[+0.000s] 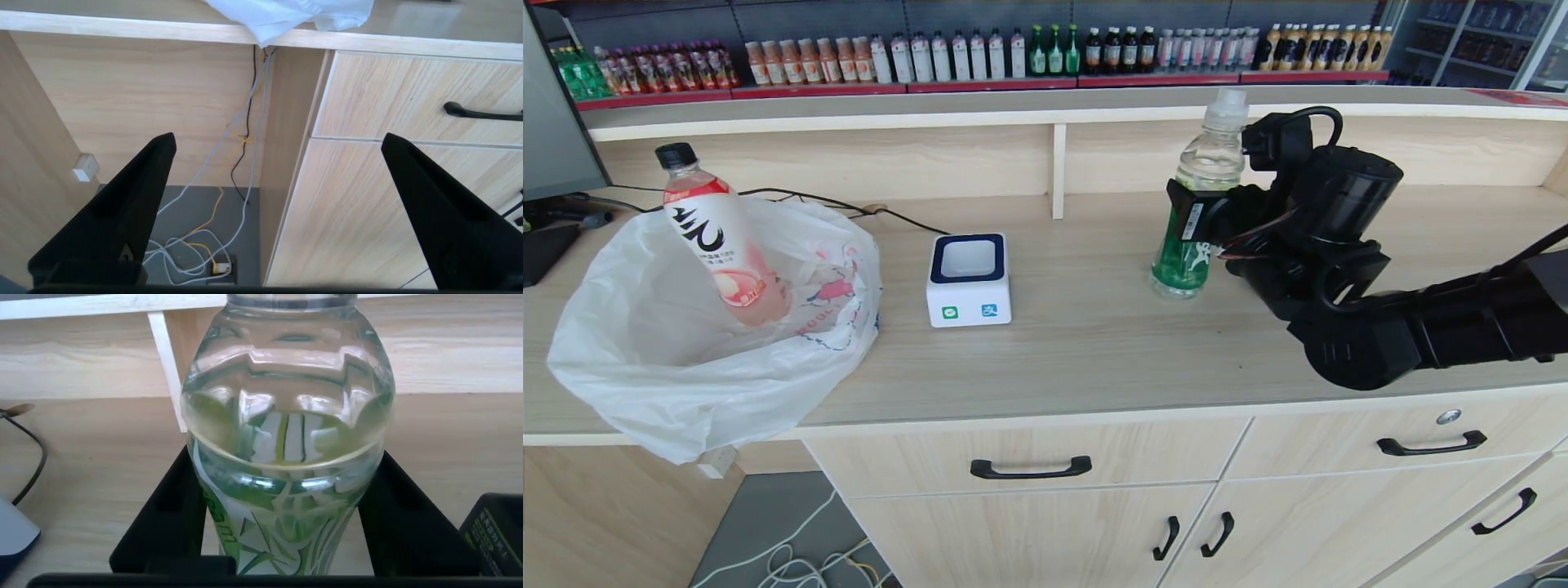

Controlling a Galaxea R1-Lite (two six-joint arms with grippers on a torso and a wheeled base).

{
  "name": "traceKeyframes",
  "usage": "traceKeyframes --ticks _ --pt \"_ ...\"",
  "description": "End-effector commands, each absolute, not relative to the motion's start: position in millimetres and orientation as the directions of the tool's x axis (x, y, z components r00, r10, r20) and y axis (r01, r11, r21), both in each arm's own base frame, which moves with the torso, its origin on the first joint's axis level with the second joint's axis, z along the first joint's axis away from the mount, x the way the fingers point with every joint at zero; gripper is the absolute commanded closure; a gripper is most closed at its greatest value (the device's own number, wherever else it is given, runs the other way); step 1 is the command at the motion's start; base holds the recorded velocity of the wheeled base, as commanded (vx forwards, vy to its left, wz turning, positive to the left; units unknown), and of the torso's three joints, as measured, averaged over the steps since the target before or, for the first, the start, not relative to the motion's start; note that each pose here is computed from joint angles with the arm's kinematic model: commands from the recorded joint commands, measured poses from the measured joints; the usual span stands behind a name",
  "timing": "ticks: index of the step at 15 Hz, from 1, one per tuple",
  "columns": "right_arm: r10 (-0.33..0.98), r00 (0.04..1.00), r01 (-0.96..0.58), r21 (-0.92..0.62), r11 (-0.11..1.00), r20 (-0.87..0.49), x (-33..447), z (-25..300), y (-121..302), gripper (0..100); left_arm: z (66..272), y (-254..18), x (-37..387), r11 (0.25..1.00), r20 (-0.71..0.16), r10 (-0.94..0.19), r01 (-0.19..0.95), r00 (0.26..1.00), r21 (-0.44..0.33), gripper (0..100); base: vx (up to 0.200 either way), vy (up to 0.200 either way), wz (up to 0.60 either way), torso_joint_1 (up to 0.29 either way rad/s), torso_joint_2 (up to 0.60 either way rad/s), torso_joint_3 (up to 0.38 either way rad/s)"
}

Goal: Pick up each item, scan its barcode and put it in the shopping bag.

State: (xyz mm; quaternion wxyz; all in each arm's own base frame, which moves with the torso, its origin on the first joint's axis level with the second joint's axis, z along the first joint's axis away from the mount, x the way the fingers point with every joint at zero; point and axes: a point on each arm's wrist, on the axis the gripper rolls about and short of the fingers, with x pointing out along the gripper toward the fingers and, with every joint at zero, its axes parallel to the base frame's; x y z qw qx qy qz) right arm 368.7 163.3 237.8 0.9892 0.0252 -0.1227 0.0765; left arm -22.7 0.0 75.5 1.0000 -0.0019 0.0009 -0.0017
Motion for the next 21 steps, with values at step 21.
traceKeyframes --ticks 21 --pt "0.329 0.876 -0.367 0.045 0.929 0.352 246.0 325.9 144.0 100 75.5 0.0 -22.7 1.000 -0.002 -0.003 0.003 1.000 -0.005 0 0.000 0.000 0.00 0.000 0.00 0.000"
